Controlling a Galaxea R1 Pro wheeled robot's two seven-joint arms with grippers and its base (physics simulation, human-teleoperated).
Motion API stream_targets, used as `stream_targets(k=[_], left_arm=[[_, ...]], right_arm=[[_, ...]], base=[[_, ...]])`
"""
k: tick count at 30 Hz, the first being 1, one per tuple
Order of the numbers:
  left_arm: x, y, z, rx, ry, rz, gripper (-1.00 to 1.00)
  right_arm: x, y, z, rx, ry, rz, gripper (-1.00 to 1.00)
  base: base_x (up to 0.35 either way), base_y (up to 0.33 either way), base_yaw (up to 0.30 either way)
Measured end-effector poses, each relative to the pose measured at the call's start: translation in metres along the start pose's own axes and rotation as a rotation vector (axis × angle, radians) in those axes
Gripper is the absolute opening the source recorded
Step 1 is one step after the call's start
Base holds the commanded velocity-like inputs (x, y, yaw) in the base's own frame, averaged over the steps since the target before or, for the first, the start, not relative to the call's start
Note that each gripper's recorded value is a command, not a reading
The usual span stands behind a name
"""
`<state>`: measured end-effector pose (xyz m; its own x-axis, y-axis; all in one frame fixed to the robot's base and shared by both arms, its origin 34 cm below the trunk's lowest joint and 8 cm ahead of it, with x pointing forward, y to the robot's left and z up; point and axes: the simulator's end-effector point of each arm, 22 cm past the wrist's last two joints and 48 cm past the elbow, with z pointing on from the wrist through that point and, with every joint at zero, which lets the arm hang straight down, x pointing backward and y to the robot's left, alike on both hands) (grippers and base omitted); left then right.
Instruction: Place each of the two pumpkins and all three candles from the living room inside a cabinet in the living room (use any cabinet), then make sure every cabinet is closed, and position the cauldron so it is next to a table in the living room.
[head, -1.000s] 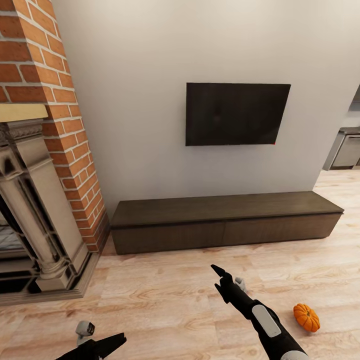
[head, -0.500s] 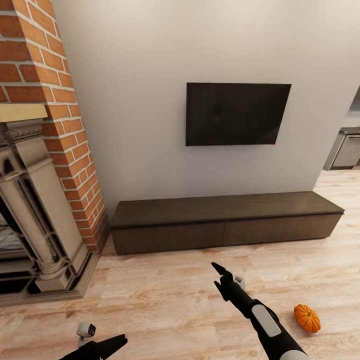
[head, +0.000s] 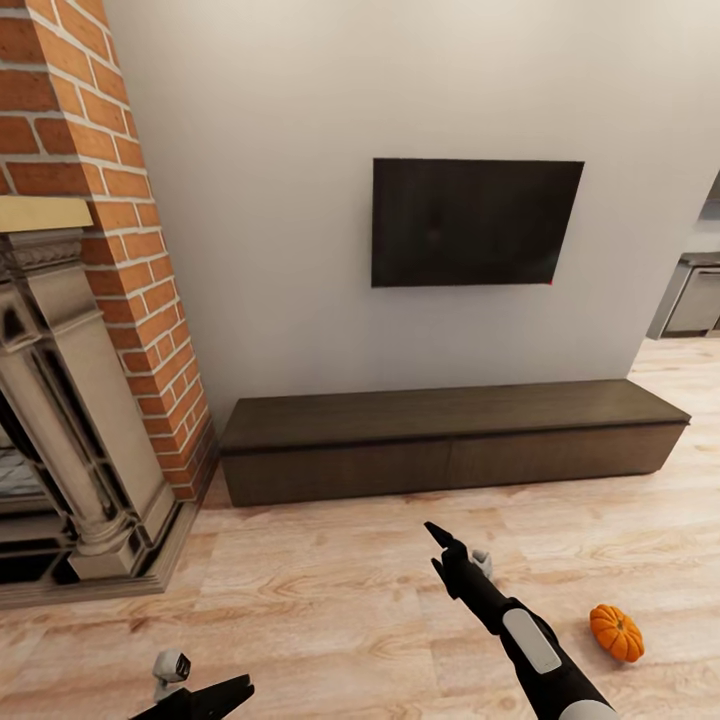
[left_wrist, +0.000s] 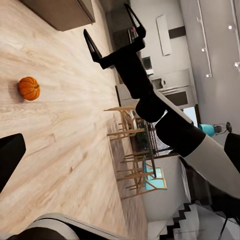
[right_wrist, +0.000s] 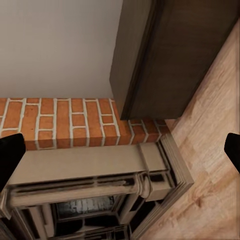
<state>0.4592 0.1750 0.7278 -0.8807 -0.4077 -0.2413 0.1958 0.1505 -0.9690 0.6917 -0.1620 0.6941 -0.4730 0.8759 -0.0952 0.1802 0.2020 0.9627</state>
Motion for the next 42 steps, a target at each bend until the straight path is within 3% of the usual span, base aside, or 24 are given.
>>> stream_targets(k=[8, 24, 31, 38, 42], left_arm=[[0.007, 0.007, 0.001, 0.032, 0.007, 0.001, 1.0], [0.017, 0.035, 0.0, 0.032, 0.01, 0.003, 1.0], [0.022, 0.048, 0.001, 0.032, 0.01, 0.003, 1.0], [0.027, 0.061, 0.001, 0.033, 0.009, 0.002, 1.0], [0.03, 0.068, 0.001, 0.033, 0.008, 0.002, 1.0]], right_arm=[[0.001, -0.014, 0.003, 0.0, -0.006, -0.005, 1.0], [0.002, -0.041, 0.008, -0.002, -0.012, -0.025, 1.0], [0.003, -0.063, 0.009, 0.022, -0.036, -0.026, 1.0], [0.006, -0.101, 0.006, 0.068, -0.071, -0.039, 1.0], [0.01, -0.111, 0.003, 0.043, -0.066, -0.027, 1.0]], base=[[0.0, 0.0, 0.0], [0.0, 0.0, 0.0], [0.0, 0.0, 0.0], [0.0, 0.0, 0.0], [0.0, 0.0, 0.0]])
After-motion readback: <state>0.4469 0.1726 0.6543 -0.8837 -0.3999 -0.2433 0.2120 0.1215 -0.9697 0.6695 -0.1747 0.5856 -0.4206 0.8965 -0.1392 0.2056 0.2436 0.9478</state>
